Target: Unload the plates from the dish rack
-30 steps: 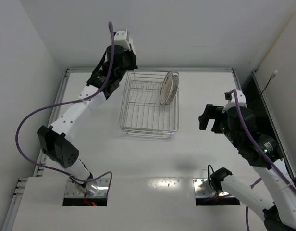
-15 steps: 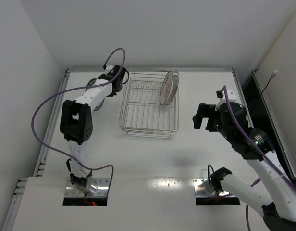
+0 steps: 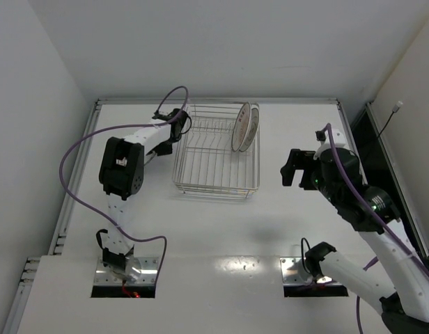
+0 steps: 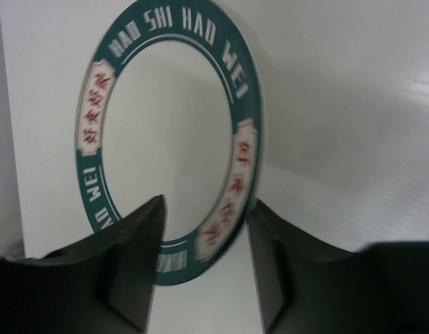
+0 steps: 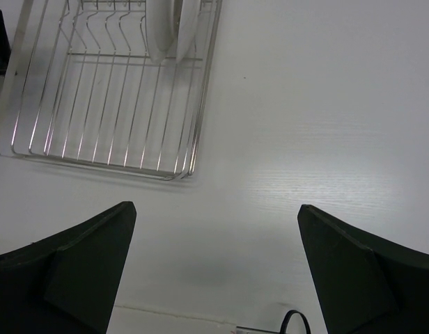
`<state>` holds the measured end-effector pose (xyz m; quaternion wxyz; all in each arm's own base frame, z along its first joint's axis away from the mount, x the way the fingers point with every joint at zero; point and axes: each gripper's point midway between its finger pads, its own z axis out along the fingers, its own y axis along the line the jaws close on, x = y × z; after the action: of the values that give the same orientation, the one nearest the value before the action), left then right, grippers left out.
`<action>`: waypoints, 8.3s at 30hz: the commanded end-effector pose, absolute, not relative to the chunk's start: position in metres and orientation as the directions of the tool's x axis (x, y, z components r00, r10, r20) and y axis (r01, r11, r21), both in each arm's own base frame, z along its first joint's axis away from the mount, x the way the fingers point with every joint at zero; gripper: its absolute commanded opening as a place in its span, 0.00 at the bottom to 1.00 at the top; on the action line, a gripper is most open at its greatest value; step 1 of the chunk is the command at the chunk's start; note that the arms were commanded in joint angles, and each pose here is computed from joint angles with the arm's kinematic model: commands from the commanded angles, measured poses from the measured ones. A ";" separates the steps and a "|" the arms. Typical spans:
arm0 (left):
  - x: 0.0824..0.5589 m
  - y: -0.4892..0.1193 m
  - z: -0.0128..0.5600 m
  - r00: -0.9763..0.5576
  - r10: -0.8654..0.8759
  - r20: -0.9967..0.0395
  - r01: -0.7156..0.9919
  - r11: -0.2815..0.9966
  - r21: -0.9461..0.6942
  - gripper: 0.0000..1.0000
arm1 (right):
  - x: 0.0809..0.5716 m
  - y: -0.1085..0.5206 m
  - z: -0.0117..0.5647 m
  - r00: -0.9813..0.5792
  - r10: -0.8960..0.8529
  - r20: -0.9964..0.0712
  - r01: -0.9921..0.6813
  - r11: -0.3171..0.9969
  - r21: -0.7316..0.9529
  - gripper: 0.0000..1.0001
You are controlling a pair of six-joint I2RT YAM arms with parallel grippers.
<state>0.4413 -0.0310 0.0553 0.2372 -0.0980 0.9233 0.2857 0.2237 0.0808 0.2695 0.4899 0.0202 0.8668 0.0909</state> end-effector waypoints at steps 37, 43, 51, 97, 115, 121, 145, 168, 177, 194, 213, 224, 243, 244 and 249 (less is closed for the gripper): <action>0.297 -0.024 0.186 -0.413 -0.231 -0.881 -0.413 0.909 -0.045 0.80 | 0.516 0.198 0.217 -0.621 0.026 -0.784 -0.103 0.988 0.114 0.47; 0.298 -0.021 0.183 -0.403 -0.220 -0.889 -0.431 0.902 -0.028 0.81 | 0.519 0.193 0.198 -0.641 0.016 -0.767 -0.074 0.994 0.082 0.46; 0.298 -0.019 0.178 -0.421 -0.208 -0.883 -0.438 0.899 -0.003 0.81 | 0.519 0.205 0.226 -0.584 0.036 -0.811 -0.117 0.985 0.128 0.47; 0.298 -0.037 0.163 -0.485 -0.146 -0.862 -0.388 0.919 0.063 0.81 | 0.514 0.193 0.317 -0.428 0.120 -0.896 0.008 0.992 0.129 0.00; 0.300 -0.041 0.158 -0.503 -0.133 -0.854 -0.379 0.922 0.079 0.81 | 0.405 -0.005 0.294 -0.400 0.418 -0.816 0.298 0.901 0.315 0.00; 0.299 -0.051 0.155 -0.514 -0.113 -0.850 -0.349 0.933 0.088 0.81 | 0.388 -0.007 0.219 -0.440 0.477 -0.761 0.193 0.877 0.439 0.00; 0.297 -0.063 0.143 -0.560 -0.054 -0.827 -0.309 0.939 0.148 0.82 | 0.386 -0.087 0.051 -0.617 0.672 -0.409 0.567 0.741 0.361 0.36; 0.298 -0.063 0.135 -0.585 -0.037 -0.810 -0.304 0.936 0.176 0.82 | 0.494 0.080 0.202 -0.632 0.254 -0.732 -0.043 0.932 0.361 0.66; 0.297 -0.060 0.136 -0.584 -0.030 -0.811 -0.315 0.930 0.192 0.82 | 0.513 0.160 0.168 -0.688 0.144 -0.711 -0.141 0.935 0.325 0.66; 0.299 -0.061 0.139 -0.578 -0.034 -0.815 -0.316 0.930 0.185 0.82 | 0.505 0.188 0.185 -0.618 0.064 -0.784 0.007 0.997 0.076 0.00; 0.303 -0.106 0.116 -0.650 -0.006 -0.760 -0.098 0.992 0.076 0.80 | 0.336 0.187 0.324 -0.506 0.133 -0.852 -0.290 0.904 0.314 0.00; 0.314 -0.145 0.124 -0.663 -0.056 -0.746 0.031 0.994 -0.102 0.74 | 0.170 0.180 0.263 -0.688 0.009 -0.726 -0.505 0.712 0.487 0.00; 0.397 -0.131 0.116 -0.718 -0.068 -0.693 -0.068 0.997 -0.027 0.58 | 0.129 0.218 0.166 -0.968 0.064 -0.241 -0.165 0.558 0.813 0.00; 0.402 -0.129 0.118 -0.713 -0.078 -0.697 -0.079 0.996 -0.030 0.58 | 0.135 0.223 0.158 -0.980 0.073 -0.183 -0.111 0.562 0.820 0.00; 0.413 -0.118 0.127 -0.714 -0.108 -0.691 -0.108 0.993 -0.043 0.58 | 0.152 0.239 0.132 -0.988 0.106 -0.113 -0.037 0.545 0.838 0.00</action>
<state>0.4048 -0.1177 0.1113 0.3642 -0.0569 0.9295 0.0118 0.1348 0.2180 0.1179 0.0571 0.0152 0.9047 0.4219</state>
